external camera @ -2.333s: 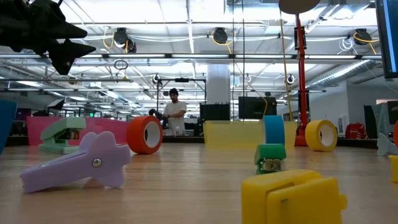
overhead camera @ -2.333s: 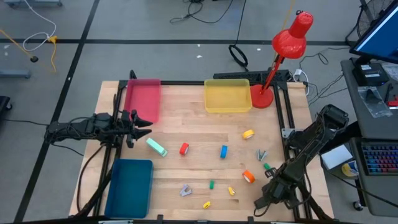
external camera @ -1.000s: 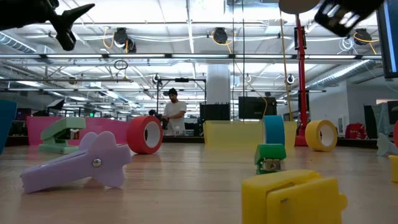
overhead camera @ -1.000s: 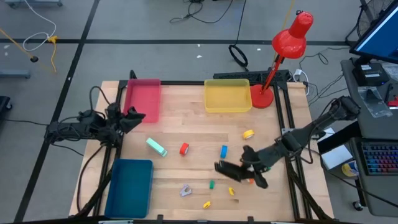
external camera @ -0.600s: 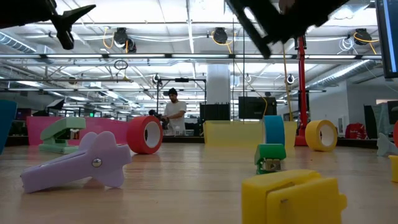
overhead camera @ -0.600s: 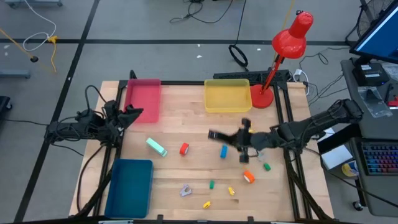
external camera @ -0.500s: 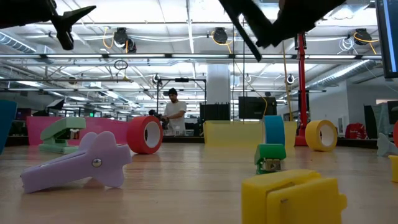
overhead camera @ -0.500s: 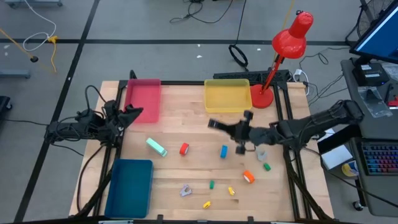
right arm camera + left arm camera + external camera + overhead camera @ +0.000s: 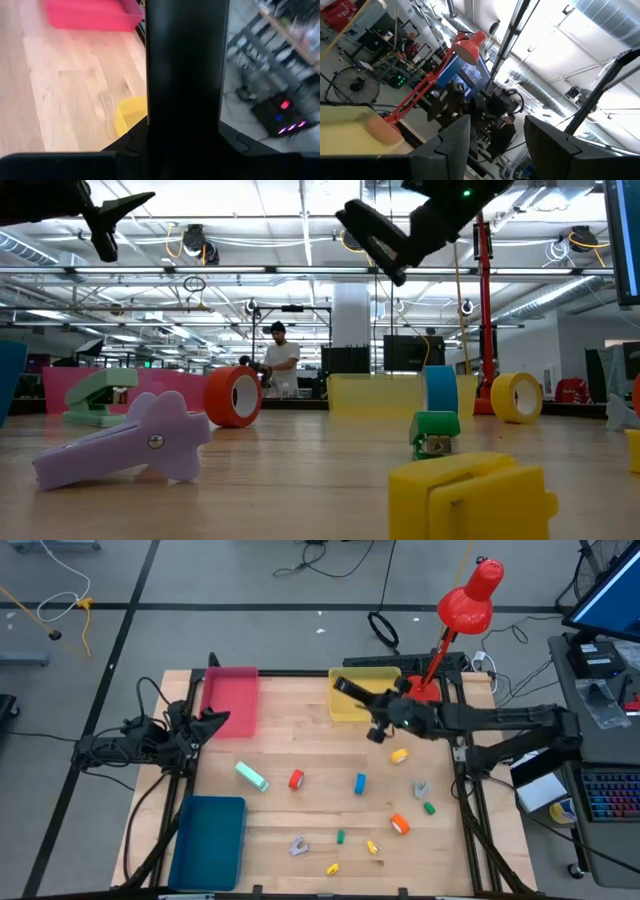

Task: Pick and place Stapler, Stapler remover, tape
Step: Put the big black stapler into the yellow bin

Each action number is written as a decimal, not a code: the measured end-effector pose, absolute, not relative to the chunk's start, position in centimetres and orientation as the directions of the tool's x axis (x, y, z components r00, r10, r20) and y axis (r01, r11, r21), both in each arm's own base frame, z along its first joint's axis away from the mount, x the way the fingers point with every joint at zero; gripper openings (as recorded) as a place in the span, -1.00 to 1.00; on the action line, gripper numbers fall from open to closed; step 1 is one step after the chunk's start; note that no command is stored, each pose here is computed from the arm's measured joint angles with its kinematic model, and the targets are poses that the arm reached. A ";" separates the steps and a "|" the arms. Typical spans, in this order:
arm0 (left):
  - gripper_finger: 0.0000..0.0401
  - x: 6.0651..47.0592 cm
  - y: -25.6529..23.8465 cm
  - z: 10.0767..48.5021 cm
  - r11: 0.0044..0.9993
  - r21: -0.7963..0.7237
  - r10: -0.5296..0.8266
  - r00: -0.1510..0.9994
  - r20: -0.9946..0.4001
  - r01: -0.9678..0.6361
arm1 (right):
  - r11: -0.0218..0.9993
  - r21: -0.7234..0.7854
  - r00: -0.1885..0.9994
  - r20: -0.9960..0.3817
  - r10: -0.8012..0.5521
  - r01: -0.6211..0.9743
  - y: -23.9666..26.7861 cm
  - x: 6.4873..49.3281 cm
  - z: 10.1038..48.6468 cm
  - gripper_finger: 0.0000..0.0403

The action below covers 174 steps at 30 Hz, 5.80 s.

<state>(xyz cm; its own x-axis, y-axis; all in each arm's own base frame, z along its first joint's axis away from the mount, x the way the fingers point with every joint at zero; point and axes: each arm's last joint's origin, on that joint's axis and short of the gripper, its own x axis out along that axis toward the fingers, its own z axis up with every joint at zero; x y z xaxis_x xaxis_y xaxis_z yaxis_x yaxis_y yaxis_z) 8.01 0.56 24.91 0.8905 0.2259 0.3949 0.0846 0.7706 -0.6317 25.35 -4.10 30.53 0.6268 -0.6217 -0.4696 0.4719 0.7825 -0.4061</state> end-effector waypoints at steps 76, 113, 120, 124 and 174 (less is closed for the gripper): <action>-0.07 8.0 0.8 24.8 0.779 -0.626 0.297 0.877 0.379 0.007 | 0.836 -0.436 0.140 -0.854 -0.501 0.333 -19.4 26.4 21.4 -0.39; -0.07 8.0 0.8 24.8 0.770 -0.638 0.322 0.869 0.376 -0.009 | 0.935 -0.275 0.067 -0.953 -0.296 0.222 -23.2 24.6 18.4 -0.39; -0.07 8.0 0.9 24.8 0.768 -0.640 0.339 0.863 0.374 -0.024 | 0.939 -0.302 0.127 -0.938 -0.323 0.162 -23.9 25.4 19.9 -0.39; -0.07 8.0 0.9 24.8 0.769 -0.639 0.338 0.864 0.374 -0.025 | 0.948 -0.288 0.096 -0.948 -0.302 0.136 -24.3 25.3 18.8 -0.39; -0.07 8.0 0.9 24.8 0.769 -0.639 0.338 0.863 0.374 -0.024 | 0.867 -0.495 -0.083 -0.863 -0.499 -0.067 -24.1 28.4 18.2 0.11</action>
<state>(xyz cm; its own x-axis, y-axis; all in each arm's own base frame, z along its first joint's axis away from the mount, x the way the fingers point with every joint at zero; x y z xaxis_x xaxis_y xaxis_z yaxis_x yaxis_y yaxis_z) 7.95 0.88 24.80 0.8634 0.3382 0.3745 -0.0240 0.7689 -0.6389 28.40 -24.15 18.18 -0.0825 -0.4989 -0.8627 -0.0666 0.8665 -0.4947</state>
